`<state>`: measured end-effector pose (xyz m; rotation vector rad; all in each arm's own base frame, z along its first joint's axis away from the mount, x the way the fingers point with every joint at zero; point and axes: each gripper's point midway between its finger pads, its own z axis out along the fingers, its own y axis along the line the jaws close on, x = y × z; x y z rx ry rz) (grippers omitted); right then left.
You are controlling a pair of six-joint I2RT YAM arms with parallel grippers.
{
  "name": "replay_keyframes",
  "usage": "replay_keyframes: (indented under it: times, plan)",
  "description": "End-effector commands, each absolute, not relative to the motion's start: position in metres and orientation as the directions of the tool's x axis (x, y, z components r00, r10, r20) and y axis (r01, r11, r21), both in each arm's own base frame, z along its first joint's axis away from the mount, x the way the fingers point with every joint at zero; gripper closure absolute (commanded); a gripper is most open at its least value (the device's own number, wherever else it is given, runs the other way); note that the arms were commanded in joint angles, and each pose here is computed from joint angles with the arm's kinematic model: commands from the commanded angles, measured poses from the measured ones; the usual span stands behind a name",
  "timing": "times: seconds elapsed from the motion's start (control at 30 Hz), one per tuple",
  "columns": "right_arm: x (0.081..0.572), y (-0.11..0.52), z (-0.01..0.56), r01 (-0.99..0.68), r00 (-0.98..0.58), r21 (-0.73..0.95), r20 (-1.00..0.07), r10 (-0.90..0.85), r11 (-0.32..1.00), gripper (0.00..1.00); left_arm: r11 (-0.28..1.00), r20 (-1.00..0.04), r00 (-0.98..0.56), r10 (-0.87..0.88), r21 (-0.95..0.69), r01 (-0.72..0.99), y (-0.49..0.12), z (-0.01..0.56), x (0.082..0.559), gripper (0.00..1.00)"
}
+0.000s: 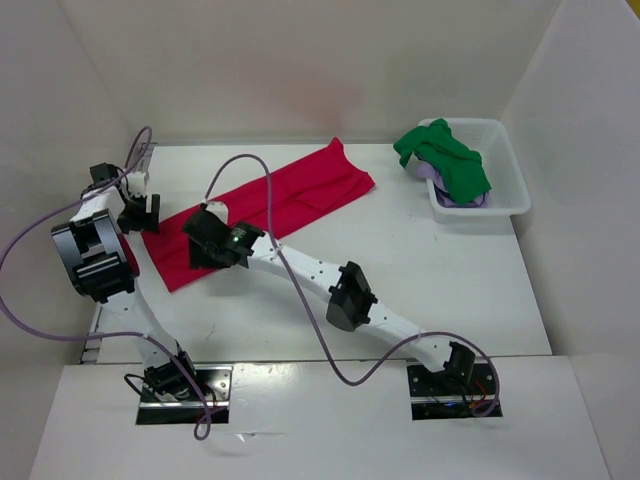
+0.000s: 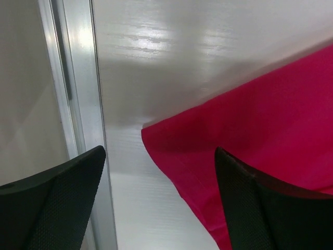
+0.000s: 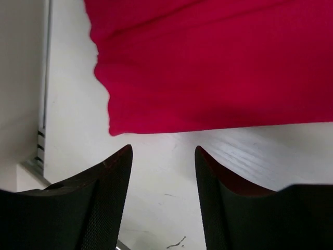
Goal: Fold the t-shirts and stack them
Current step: Rotate the tshirt 90 degrees
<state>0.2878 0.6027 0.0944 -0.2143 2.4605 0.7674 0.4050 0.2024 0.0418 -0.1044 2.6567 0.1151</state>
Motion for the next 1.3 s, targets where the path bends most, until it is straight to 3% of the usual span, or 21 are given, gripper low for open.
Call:
replay_keyframes:
  times: [0.0, 0.13, 0.23, 0.27, 0.3, 0.4, 0.6, 0.83, 1.03, 1.27]
  plan:
    - [0.287, 0.585, 0.069, -0.23, -0.873, 0.434, -0.488, 0.013, 0.871, 0.42, 0.988, -0.454, -0.891, 0.025, 0.147, -0.048, 0.207, 0.036, 0.406, 0.11]
    - [0.306, 0.566, 0.092, -0.195, -0.841, 0.413, -0.537, 0.065, 0.89, 0.38, 0.988, -0.424, -0.904, 0.061, 0.154, -0.006, 0.196, 0.024, 0.401, 0.23]
    - [0.341, 0.501, 0.122, -0.105, -0.734, 0.194, -0.677, 0.055, 0.975, 0.27, 0.987, -0.4, -0.912, 0.09, 0.158, 0.028, 0.194, 0.017, 0.394, 0.27]
    - [0.369, 0.468, 0.156, -0.031, -0.672, 0.173, -0.733, 0.107, 0.985, 0.22, 0.985, -0.406, -0.908, 0.109, 0.166, 0.044, 0.192, 0.018, 0.398, 0.27]
    - [0.38, 0.45, 0.163, -0.069, -0.66, 0.091, -0.751, 0.023, 0.993, 0.2, 0.984, -0.383, -0.916, 0.117, 0.168, 0.055, 0.192, 0.011, 0.392, 0.27]
    - [0.418, 0.4, 0.205, -0.031, -0.618, 0.06, -0.785, 0.028, 0.998, 0.16, 0.982, -0.376, -0.919, 0.116, 0.184, 0.049, 0.195, 0.005, 0.392, 0.27]
    - [0.483, 0.289, 0.215, 0.139, -0.658, 0.056, -0.741, 0.135, 0.989, 0.1, 0.978, -0.376, -0.919, 0.116, 0.204, 0.04, 0.198, 0.002, 0.391, 0.28]
    - [0.532, 0.185, 0.153, 0.249, -0.768, 0.052, -0.598, 0.23, 0.967, 0.1, 0.973, -0.341, -0.932, 0.12, 0.225, 0.043, 0.201, -0.007, 0.382, 0.36]
    - [0.546, 0.173, 0.103, 0.259, -0.813, 0.064, -0.525, 0.253, 0.964, 0.13, 0.975, -0.293, -0.948, 0.123, 0.215, 0.06, 0.199, -0.023, 0.372, 0.5]
    - [0.545, 0.173, 0.048, 0.25, -0.861, 0.034, -0.448, 0.239, 0.968, 0.18, 0.978, -0.262, -0.958, 0.119, 0.197, 0.067, 0.194, -0.031, 0.36, 0.51]
